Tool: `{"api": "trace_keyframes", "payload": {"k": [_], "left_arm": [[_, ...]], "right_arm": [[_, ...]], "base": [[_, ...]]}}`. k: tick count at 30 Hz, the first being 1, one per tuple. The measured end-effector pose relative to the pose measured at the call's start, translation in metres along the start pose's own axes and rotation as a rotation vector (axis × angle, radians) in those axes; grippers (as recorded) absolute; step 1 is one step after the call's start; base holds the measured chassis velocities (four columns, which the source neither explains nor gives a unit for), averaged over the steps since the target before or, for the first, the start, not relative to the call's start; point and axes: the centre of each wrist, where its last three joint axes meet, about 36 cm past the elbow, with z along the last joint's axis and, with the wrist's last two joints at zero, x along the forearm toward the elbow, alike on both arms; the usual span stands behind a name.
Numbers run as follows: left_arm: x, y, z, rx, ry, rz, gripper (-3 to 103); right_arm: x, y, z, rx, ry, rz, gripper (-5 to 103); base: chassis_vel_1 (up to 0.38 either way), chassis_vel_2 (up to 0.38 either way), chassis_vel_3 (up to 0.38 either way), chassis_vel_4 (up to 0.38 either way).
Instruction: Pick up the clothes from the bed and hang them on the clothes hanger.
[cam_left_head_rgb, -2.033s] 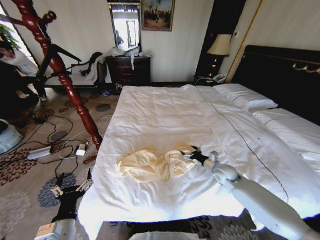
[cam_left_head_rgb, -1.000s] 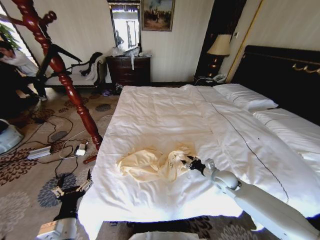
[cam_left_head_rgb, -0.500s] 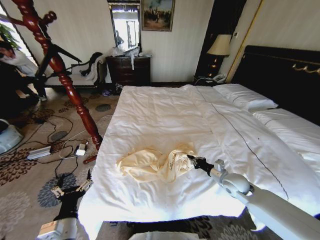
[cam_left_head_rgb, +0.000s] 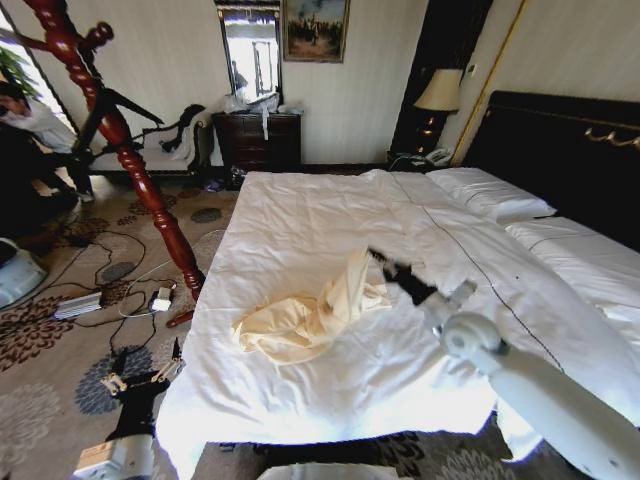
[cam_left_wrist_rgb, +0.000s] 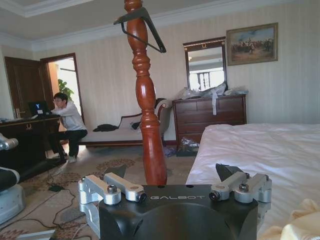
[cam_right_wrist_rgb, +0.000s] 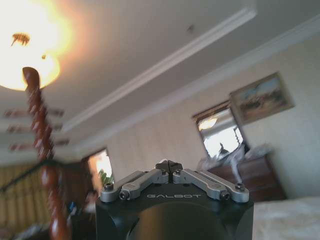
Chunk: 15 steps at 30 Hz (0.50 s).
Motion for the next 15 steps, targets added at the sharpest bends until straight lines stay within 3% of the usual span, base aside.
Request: {"api": "trace_keyframes", "payload": {"k": [1, 3, 4, 5, 9, 10, 11, 13, 14, 15], "left_arm": [[0.000, 0.000, 0.000, 0.000, 0.000, 0.000, 100], [0.000, 0.000, 0.000, 0.001, 0.000, 0.000, 100], [0.000, 0.000, 0.000, 0.001, 0.000, 0.000, 100], [0.000, 0.000, 0.000, 0.001, 0.000, 0.000, 100], [0.000, 0.000, 0.000, -0.002, 0.002, 0.001, 100], [0.000, 0.000, 0.001, -0.004, 0.004, 0.001, 100], [0.000, 0.000, 0.001, -0.004, 0.004, 0.001, 100], [0.001, -0.002, 0.002, -0.006, 0.007, 0.004, 100], [0.001, -0.002, 0.002, -0.008, 0.009, 0.006, 100], [0.001, -0.002, 0.002, -0.008, 0.009, 0.006, 100]], "right_arm": [[0.000, 0.000, 0.000, 0.000, 0.000, 0.000, 0], [0.003, -0.003, -0.009, 0.001, -0.011, 0.097, 0], [0.011, -0.008, -0.007, 0.041, 0.029, 0.184, 0], [0.011, -0.008, -0.007, 0.041, 0.029, 0.184, 0], [0.066, -0.038, 0.023, 0.268, 0.331, 0.618, 0], [0.076, -0.040, 0.027, 0.297, 0.393, 0.703, 0], [0.076, -0.040, 0.027, 0.297, 0.393, 0.703, 0], [0.099, -0.045, 0.039, 0.355, 0.525, 0.883, -3], [0.114, -0.050, 0.048, 0.394, 0.586, 0.972, 1], [0.114, -0.050, 0.048, 0.394, 0.586, 0.972, 1]], "base": [[0.000, 0.000, 0.000, 0.000], [0.000, 0.000, 0.000, 0.000], [0.000, 0.000, 0.000, 0.000], [0.000, 0.000, 0.000, 0.000], [0.000, 0.000, 0.000, 0.000], [0.000, 0.000, 0.000, 0.000], [0.000, 0.000, 0.000, 0.000], [0.000, 0.000, 0.000, 0.000], [0.000, 0.000, 0.000, 0.000], [0.000, 0.000, 0.000, 0.000]]}}
